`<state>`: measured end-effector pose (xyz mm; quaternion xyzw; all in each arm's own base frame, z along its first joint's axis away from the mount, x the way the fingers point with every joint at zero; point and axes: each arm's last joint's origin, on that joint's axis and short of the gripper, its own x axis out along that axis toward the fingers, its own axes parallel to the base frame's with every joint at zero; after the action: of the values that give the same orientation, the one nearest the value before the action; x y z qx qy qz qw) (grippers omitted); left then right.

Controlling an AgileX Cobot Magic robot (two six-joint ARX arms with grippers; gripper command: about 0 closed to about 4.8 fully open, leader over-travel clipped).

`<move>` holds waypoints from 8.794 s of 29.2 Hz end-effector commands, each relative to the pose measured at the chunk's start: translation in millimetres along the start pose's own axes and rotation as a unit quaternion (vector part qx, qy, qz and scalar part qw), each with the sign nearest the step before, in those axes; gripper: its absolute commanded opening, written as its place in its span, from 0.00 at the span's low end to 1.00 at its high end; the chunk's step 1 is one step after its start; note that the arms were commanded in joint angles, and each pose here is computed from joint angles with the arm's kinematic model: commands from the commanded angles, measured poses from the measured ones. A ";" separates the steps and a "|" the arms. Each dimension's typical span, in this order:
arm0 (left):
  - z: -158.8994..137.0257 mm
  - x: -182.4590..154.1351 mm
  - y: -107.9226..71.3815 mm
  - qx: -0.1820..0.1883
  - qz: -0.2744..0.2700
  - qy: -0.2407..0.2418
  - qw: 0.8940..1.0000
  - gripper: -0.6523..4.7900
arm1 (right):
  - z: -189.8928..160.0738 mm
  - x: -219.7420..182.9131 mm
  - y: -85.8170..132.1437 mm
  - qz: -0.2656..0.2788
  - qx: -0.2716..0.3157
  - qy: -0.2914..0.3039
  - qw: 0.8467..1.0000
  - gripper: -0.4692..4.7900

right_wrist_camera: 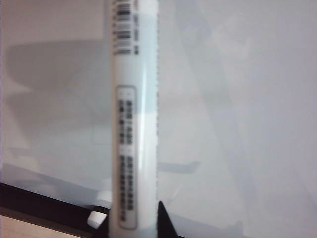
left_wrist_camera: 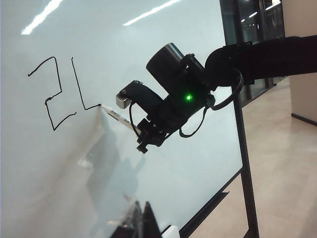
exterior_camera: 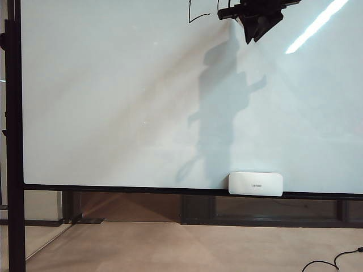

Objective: Reach to the right to find the marker pen, pick it up, and write the number 20 on the whiteboard.

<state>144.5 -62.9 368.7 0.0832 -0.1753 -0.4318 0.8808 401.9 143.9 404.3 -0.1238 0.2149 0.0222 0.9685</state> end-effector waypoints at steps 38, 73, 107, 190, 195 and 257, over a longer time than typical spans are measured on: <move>2.5 -0.1 -0.3 0.010 -0.006 -0.004 1.000 0.11 | 52.0 -49.8 -22.6 0.087 0.022 -0.189 0.978 0.09; 2.6 -0.2 0.1 0.018 0.000 -0.004 1.000 0.11 | 50.8 -35.6 -27.2 -0.005 0.034 -0.152 0.988 0.09; 2.9 -0.3 0.1 0.027 0.002 -0.004 1.000 0.11 | 27.9 -20.4 -26.6 -0.004 0.008 -0.048 0.999 0.09; 66.8 -146.5 -119.9 -0.138 0.358 0.154 0.910 0.11 | -266.9 -374.3 -72.1 0.137 0.174 -0.156 0.963 0.09; 47.7 -139.0 -107.9 -0.145 0.350 0.154 0.913 0.11 | -268.3 -343.3 -72.2 0.144 0.171 -0.184 0.957 0.09; -164.9 -133.5 -51.0 -0.219 0.382 0.191 0.877 0.11 | -378.5 -166.4 -48.3 0.129 0.198 -0.144 0.961 0.09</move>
<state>93.8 10.6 168.8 -0.1098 0.0869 -0.0596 0.9884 100.1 3.9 150.4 0.1078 0.0995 0.1141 0.9826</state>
